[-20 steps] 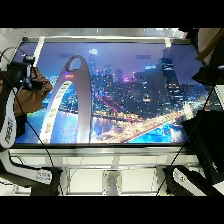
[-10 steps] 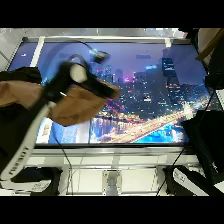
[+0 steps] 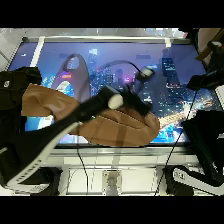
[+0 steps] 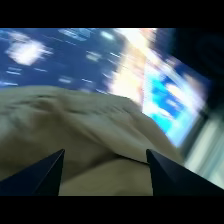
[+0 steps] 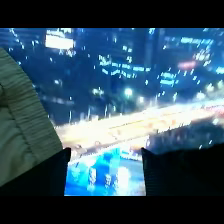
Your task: Fold the clothes and pants, and hang the long-sleeved shirts on hangers.
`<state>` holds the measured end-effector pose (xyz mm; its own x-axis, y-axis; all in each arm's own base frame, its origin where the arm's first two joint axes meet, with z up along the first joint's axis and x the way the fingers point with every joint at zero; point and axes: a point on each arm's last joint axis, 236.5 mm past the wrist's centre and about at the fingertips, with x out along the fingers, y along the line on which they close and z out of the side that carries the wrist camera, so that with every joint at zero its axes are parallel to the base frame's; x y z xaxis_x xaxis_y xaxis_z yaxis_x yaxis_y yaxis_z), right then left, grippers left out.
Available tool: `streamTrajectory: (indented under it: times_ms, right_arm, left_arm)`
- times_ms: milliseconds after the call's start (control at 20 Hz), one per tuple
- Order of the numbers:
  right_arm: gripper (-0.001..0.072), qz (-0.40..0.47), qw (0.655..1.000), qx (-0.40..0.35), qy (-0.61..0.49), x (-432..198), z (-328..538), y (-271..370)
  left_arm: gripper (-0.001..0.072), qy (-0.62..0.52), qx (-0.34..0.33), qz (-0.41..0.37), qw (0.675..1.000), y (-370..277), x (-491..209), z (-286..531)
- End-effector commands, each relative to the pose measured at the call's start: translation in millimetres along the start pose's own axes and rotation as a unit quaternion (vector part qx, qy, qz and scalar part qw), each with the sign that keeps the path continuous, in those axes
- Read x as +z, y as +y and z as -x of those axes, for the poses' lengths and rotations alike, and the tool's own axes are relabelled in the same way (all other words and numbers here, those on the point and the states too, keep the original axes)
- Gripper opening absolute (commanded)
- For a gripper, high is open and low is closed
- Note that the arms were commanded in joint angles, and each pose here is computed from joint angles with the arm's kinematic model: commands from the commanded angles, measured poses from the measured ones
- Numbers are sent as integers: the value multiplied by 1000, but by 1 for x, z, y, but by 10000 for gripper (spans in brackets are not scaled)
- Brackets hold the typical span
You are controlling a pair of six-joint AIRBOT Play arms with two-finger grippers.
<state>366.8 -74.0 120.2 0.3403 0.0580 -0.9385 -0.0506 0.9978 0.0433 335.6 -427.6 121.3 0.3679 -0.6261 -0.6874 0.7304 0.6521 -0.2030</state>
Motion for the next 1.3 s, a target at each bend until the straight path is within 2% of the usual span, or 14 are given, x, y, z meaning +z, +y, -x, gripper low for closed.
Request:
streamTrajectory:
  times_ms: [0,100,250,350,500,700,800,1200,1250]
  right_arm:
    - [501,-85,992,56,74,-54,-45,-14]
    - [501,-151,973,141,108,-93,-72,2]
    - [502,-199,947,231,98,-108,-106,40]
    - [501,-192,949,231,97,-113,-128,56]
    - [501,-158,962,211,66,-93,-153,77]
    - [500,-131,962,231,57,-59,-182,118]
    - [501,-107,956,259,85,-49,-191,142]
    - [501,-49,947,298,110,34,-215,197]
    - [501,-46,946,301,115,40,-220,205]
  left_arm:
    - [587,60,183,62,979,153,-23,88]
    - [586,80,260,133,953,230,-49,153]
    - [586,72,315,232,917,305,-81,214]
    - [585,93,336,282,894,334,-116,234]
    - [585,107,284,346,888,335,-152,214]
    - [576,137,275,350,885,338,-195,180]
    - [393,125,297,352,879,355,-203,185]
    - [388,69,367,466,802,422,-258,269]
    - [414,58,375,481,790,430,-264,277]
